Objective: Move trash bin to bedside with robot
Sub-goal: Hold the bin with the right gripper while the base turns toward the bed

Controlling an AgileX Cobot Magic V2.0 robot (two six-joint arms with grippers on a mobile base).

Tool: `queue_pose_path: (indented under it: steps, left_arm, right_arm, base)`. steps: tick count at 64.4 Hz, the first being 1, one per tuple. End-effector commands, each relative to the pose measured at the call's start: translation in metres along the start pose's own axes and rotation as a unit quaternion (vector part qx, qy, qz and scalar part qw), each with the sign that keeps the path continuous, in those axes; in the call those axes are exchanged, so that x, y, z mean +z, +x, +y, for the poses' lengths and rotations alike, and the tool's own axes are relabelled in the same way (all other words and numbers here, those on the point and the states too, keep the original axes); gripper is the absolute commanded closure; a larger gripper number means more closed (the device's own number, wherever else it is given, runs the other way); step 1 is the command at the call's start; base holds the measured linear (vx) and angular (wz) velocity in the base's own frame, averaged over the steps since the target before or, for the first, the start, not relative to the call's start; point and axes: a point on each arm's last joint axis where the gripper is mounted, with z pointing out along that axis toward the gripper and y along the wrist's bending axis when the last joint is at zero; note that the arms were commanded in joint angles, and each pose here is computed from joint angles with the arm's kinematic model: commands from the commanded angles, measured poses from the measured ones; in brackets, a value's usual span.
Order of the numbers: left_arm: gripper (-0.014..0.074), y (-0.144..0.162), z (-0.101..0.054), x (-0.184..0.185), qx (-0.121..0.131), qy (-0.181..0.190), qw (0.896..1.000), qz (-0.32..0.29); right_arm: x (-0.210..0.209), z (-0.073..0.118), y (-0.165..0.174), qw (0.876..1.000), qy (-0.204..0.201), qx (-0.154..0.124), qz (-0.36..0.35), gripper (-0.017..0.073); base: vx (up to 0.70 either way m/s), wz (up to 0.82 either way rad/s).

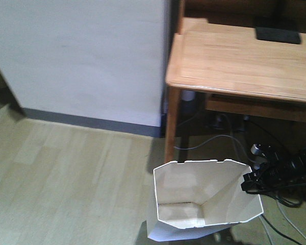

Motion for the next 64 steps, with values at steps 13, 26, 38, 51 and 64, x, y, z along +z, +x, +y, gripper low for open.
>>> queue_pose_path:
  steps: [13,26,38,51,64]
  left_arm:
    - [0.06,-0.0138,-0.0005,-0.002,-0.004,0.002,0.999,-0.049]
    - [0.06,-0.0138,-0.0005,-0.002,-0.004,0.002,0.999,-0.049]
    - [0.06,-0.0138,-0.0005,-0.002,-0.004,0.002,0.999,-0.049]
    - [0.06,-0.0138,-0.0005,-0.002,-0.004,0.002,0.999,-0.049]
    - [0.06,-0.0138,-0.0005,-0.002,-0.004,0.002,0.999,-0.049]
  right_arm:
    - [-0.0265,0.0279,-0.0198,0.994,-0.106,-0.006,-0.032,0.0564]
    - [-0.0265,0.0279,-0.0198,0.994,-0.106,-0.006,-0.032,0.0564]
    - [-0.0265,0.0279,-0.0198,0.994,-0.106,-0.006,-0.032,0.0564]
    - [-0.0265,0.0279,-0.0198,0.994,-0.106,-0.006,-0.032,0.0564]
    - [-0.0265,0.0279,-0.0198,0.994,-0.106,-0.006,-0.032,0.0564]
  base:
    - [-0.16,0.63]
    - [-0.14,0.6]
    - [-0.09,0.52]
    - [-0.02,0.43]
    - [0.05,0.41]
